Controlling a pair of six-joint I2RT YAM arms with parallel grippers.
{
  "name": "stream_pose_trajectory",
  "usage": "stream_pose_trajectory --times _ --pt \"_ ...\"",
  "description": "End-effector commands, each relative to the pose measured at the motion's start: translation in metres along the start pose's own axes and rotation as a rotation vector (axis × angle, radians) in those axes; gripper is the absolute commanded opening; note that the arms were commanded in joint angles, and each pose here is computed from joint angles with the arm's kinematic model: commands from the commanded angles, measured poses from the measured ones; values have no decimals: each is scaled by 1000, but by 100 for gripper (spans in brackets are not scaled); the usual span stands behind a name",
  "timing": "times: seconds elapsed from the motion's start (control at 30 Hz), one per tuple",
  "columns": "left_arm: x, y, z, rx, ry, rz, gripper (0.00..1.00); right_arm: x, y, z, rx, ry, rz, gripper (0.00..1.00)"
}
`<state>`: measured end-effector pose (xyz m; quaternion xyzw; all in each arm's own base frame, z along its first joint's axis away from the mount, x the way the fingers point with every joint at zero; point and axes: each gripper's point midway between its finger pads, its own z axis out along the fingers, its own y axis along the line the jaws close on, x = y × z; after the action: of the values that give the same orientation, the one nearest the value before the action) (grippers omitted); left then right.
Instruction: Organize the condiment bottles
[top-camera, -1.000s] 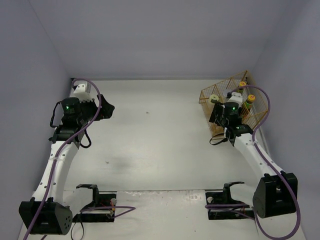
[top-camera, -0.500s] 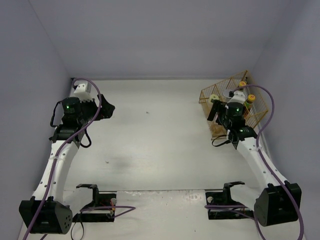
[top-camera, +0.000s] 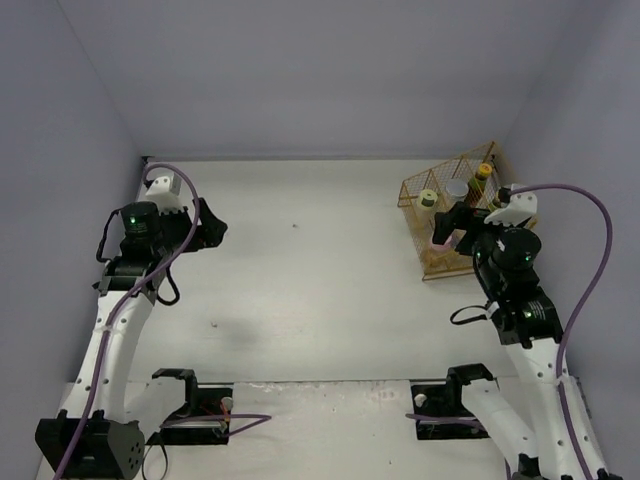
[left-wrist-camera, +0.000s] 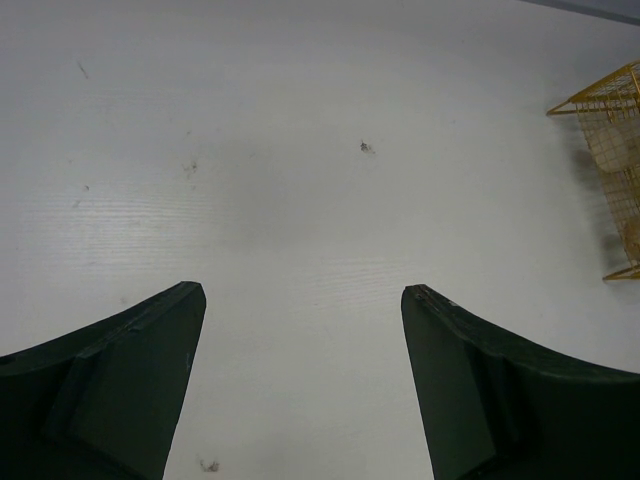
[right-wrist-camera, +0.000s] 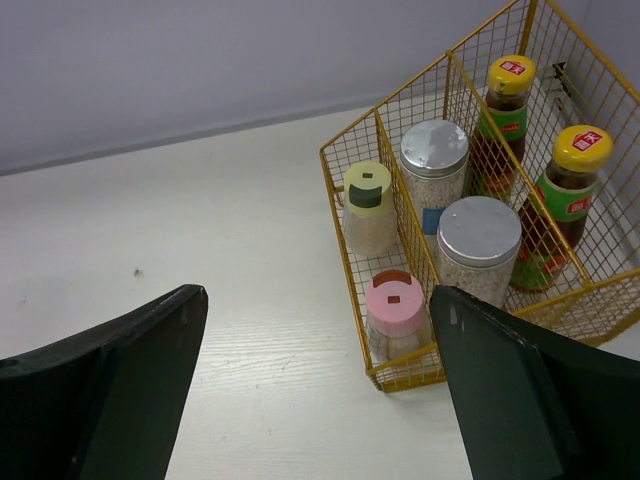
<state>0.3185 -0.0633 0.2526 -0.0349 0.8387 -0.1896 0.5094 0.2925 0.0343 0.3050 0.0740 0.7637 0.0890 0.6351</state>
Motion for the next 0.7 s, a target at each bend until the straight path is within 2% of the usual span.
stream_pose_trajectory --times 0.0,0.23,0.67 --pt "-24 -10 -35 -10 -75 36 80 -23 7 -24 -37 -71 2 100" --pt "1 -11 -67 -17 -73 40 80 -20 3 -66 -46 -112 29 100" --pt "29 -14 -112 -29 -79 57 80 -25 -9 -109 -30 -240 58 100"
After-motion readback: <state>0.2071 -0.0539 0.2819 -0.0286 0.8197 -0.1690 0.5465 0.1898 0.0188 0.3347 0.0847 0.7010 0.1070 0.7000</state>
